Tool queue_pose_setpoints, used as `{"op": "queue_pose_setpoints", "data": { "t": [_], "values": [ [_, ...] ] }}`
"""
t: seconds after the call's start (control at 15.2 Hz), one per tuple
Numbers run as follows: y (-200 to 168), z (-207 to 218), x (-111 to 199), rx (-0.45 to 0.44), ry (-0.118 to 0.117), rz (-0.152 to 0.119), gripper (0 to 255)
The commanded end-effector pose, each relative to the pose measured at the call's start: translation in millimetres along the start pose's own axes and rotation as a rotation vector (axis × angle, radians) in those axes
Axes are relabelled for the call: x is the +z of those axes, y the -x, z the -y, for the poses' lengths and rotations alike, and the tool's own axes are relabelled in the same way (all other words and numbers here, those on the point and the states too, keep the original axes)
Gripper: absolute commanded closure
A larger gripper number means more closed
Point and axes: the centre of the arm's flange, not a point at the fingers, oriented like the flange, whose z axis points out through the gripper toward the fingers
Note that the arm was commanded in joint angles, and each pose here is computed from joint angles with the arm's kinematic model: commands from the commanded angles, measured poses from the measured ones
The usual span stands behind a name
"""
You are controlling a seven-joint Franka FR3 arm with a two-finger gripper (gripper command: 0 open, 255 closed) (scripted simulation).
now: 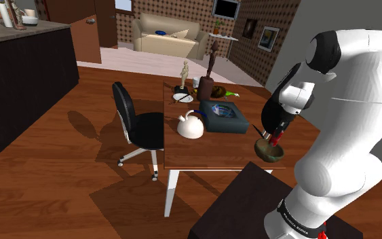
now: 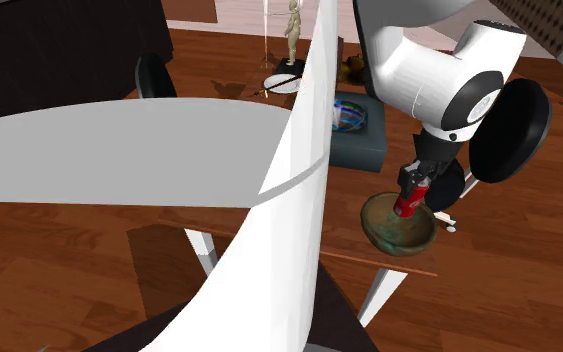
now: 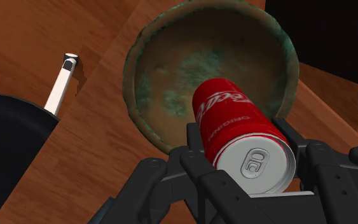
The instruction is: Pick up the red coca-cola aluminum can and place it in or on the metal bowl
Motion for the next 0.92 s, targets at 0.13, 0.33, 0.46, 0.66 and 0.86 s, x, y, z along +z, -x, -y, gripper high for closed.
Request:
{"op": "queue_pose_setpoints", "data": {
  "t": [0.13,0.33,0.46,0.66,0.86],
  "values": [
    [-1.4,0.2,25.4,0.0,0.001,0.0,255],
    [-1.4,0.2,25.4,0.0,0.0,0.0,255],
    [-1.4,0.2,25.4,0.0,0.001,0.0,255],
    [-1.4,0.2,25.4,0.0,0.001,0.0,255],
    [-1.4,0.2,25.4,0.0,0.001,0.0,0]
  ]
}}
